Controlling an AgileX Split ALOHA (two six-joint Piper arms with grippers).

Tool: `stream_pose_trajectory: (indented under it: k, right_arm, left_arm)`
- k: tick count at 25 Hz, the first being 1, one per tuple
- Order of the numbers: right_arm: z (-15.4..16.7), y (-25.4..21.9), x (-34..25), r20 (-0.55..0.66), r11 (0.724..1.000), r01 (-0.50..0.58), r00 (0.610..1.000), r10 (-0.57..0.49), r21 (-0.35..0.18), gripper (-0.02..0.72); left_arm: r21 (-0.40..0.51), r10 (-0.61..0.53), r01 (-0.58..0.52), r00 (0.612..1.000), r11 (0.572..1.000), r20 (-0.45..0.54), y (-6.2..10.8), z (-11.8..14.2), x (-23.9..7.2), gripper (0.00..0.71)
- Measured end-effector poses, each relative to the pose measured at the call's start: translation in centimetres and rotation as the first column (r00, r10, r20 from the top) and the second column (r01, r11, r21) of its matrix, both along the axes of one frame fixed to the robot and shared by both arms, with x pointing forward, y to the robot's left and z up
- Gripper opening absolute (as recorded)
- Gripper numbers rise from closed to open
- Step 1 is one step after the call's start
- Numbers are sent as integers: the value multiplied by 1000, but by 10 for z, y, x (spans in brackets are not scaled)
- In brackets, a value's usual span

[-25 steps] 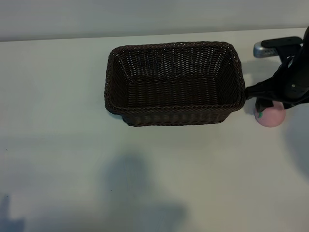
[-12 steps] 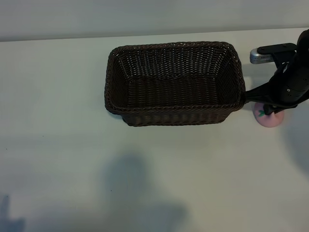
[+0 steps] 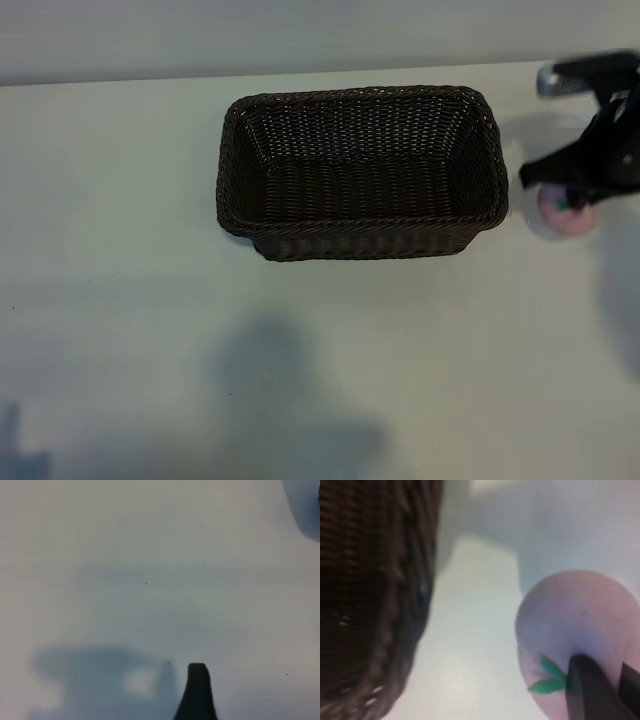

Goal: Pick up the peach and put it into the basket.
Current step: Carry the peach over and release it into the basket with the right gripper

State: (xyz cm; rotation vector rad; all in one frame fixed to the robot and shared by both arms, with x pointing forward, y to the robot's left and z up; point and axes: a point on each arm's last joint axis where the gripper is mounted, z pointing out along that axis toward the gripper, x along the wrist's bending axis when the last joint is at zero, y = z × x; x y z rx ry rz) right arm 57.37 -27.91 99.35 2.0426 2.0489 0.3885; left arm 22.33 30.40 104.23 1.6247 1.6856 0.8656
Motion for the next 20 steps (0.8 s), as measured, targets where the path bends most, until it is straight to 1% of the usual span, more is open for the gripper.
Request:
stream_pose_trajectory:
  k: [4, 8, 10, 13, 16, 20]
  right_arm:
    - [51, 0, 2, 100, 1000, -2, 995, 2, 4, 40]
    - [80, 0, 8, 139, 1000, -4, 990, 3, 5, 40]
    - [88, 1, 9, 149, 1000, -5, 989, 3, 14, 40]
    - [97, 9, 11, 168, 998, -27, 986, 18, 54, 40]
    - [101, 30, 10, 181, 992, -91, 981, 74, 85, 40]
    - [99, 67, 11, 186, 976, -181, 970, 158, 119, 40]
  left_arm:
    - [0, 0, 0, 1000, 1000, 0, 0, 0, 0, 597]
    - [0, 0, 0, 1000, 1000, 0, 0, 0, 0, 596]
    - [1, -1, 1, 1000, 1000, 0, 0, 0, 0, 596]
    - [1, -1, 1, 1000, 1000, 0, 0, 0, 0, 596]
    - [1, -1, 1, 1000, 1000, 0, 0, 0, 0, 596]
    - [2, -1, 1, 1000, 1000, 0, 0, 0, 0, 596]
